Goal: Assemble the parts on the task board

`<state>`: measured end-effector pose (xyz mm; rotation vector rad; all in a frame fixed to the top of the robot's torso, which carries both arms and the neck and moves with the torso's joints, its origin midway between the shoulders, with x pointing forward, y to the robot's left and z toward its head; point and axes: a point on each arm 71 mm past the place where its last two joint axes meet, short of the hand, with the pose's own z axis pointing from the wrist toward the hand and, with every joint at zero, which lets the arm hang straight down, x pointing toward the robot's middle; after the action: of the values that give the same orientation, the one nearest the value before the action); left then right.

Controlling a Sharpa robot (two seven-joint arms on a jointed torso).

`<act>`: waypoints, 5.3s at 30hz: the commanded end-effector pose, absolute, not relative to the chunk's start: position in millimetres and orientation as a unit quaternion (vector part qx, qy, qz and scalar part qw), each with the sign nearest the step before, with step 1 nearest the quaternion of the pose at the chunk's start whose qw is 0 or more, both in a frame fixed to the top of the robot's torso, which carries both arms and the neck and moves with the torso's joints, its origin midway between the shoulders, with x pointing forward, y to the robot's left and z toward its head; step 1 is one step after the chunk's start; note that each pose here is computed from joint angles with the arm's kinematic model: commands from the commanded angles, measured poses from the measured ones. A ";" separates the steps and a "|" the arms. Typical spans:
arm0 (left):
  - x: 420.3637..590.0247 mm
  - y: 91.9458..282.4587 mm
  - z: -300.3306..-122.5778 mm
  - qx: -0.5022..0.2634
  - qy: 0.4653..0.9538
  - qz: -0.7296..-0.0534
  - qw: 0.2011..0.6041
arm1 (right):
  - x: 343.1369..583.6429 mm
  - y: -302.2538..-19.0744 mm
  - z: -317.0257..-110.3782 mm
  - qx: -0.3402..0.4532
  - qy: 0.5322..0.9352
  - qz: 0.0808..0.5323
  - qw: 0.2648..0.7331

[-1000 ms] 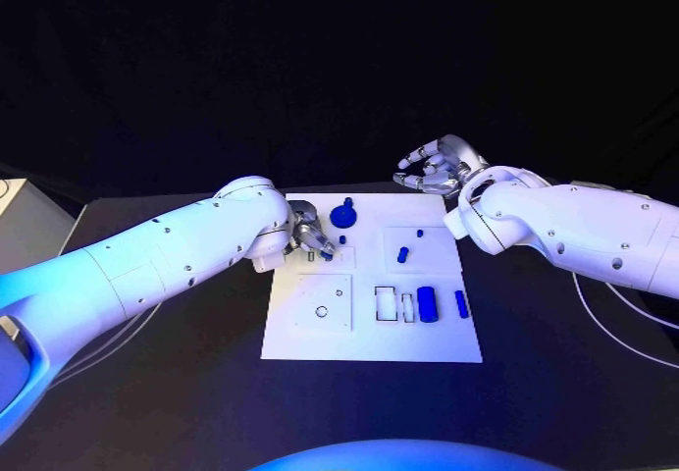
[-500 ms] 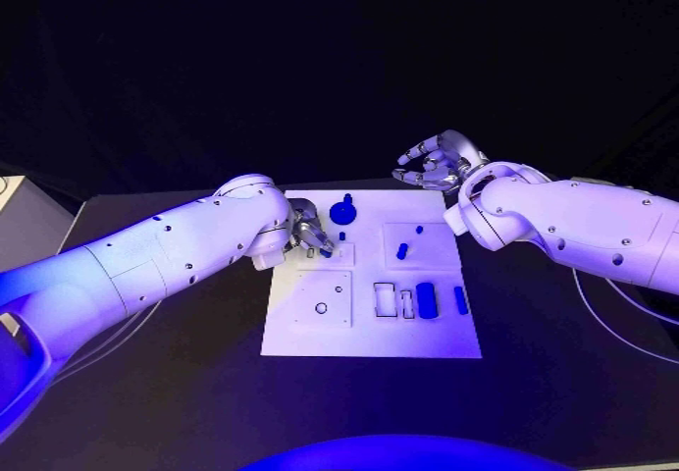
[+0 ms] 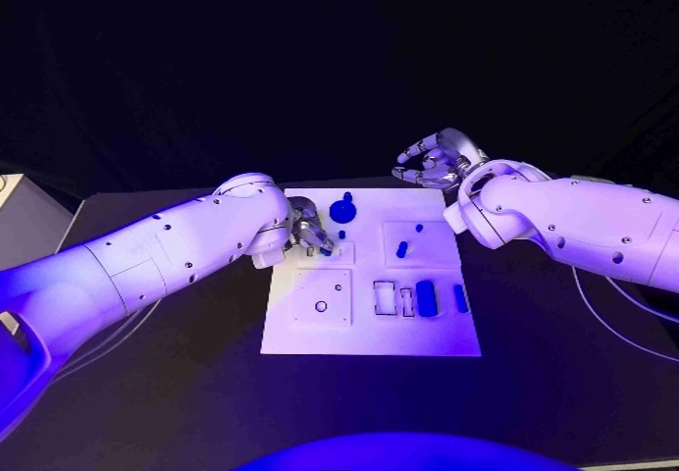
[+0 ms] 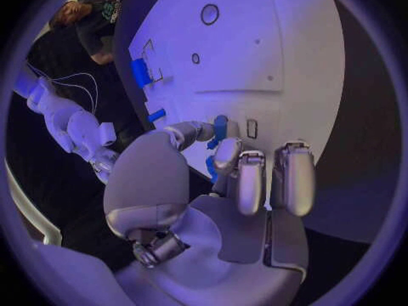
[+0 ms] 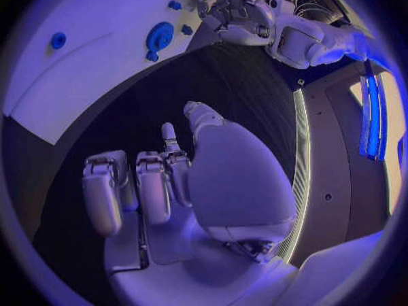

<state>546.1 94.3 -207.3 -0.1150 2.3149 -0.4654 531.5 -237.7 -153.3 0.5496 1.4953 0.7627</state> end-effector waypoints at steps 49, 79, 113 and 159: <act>540.9 100.7 -207.4 -0.061 0.891 -0.193 0.406 | 530.0 -236.6 -152.3 0.233 0.656 0.337 0.634; 537.1 96.1 -209.9 -0.069 0.885 -0.206 0.412 | 530.2 -235.7 -152.5 0.232 0.657 0.337 0.634; 536.3 99.7 -214.5 -0.050 0.893 -0.189 0.405 | 530.2 -235.4 -152.6 0.231 0.657 0.337 0.633; 538.5 97.4 -218.5 -0.043 0.904 -0.182 0.386 | 530.0 -234.2 -152.5 0.230 0.657 0.338 0.633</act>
<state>541.0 97.6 -212.3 -0.1301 2.2603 -0.4753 530.3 -235.6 -153.0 0.5435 1.4991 0.7685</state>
